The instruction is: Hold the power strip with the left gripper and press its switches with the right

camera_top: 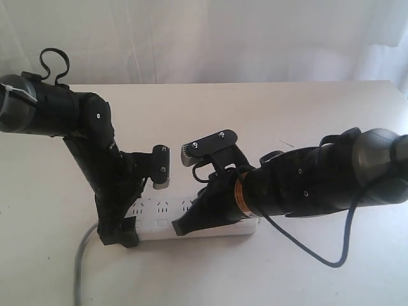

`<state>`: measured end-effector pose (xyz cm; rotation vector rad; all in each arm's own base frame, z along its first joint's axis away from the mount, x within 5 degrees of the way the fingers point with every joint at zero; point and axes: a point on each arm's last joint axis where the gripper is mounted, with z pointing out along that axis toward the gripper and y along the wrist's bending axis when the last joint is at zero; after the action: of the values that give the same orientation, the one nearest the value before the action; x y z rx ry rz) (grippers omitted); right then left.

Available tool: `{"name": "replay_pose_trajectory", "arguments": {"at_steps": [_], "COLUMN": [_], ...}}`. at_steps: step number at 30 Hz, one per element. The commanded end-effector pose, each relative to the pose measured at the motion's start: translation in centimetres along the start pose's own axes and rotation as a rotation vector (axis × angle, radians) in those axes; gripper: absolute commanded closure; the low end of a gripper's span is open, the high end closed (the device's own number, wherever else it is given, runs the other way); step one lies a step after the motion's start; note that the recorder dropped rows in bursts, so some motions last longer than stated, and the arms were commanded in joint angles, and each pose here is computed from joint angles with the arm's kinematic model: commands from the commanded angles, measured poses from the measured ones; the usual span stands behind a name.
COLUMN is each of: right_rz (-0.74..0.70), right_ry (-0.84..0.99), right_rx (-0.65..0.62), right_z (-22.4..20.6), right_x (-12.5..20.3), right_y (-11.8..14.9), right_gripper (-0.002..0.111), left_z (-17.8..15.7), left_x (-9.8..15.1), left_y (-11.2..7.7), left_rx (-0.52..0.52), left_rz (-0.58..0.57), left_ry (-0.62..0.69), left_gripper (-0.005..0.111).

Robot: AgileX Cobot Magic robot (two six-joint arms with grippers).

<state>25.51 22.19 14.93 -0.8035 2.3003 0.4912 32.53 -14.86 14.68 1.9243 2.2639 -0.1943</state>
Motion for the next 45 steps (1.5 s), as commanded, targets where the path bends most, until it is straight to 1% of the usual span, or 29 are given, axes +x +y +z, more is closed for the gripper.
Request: {"name": "replay_pose_trajectory", "arguments": {"at_steps": [1, 6, 12, 25, 28, 34, 40, 42, 45], "right_rz": [0.002, 0.008, 0.036, 0.030, 0.033, 0.022, 0.015, 0.010, 0.003], "right_ry": [-0.029, -0.024, 0.024, 0.025, 0.042, 0.122, 0.138, 0.148, 0.178], "right_rx": [-0.071, -0.083, -0.088, -0.093, -0.109, -0.078, -0.066, -0.036, 0.055], "right_z": [-0.3, 0.0, 1.5, 1.5, 1.6, 2.3, 2.3, 2.3, 2.3], "right_x": [-0.2, -0.1, 1.0, 1.1, 1.7, 3.7, 4.1, 4.2, 4.4], "right_y": [0.6, 0.6, 0.5, 0.5, 0.7, 1.1, 1.4, 1.1, 0.2], "right_gripper": [0.108, 0.108, 0.108, 0.108, 0.108, 0.108, 0.108, 0.108, 0.108], "left_z": [1.4, 1.4, 1.4, 1.4, 1.4, 1.4, 1.4, 1.4, 1.4], "left_x": [0.9, 0.8, 0.8, 0.8, 0.8, 0.8, 0.8, 0.8, 0.8], "left_y": [-1.1, -1.3, -1.3, -1.3, -1.3, -1.4, -1.3, -1.4, -1.4], "left_rx": [0.134, 0.153, 0.156, 0.156, 0.157, 0.159, 0.157, 0.159, 0.159], "left_rz": [-0.011, -0.014, -0.013, -0.004, -0.002, -0.003, -0.003, -0.003, -0.003], "left_ry": [0.060, 0.049, 0.051, 0.050, 0.050, 0.051, 0.050, 0.051, 0.051], "left_gripper": [0.107, 0.107, 0.107, 0.107, 0.107, 0.107, 0.107, 0.107, 0.107]}}
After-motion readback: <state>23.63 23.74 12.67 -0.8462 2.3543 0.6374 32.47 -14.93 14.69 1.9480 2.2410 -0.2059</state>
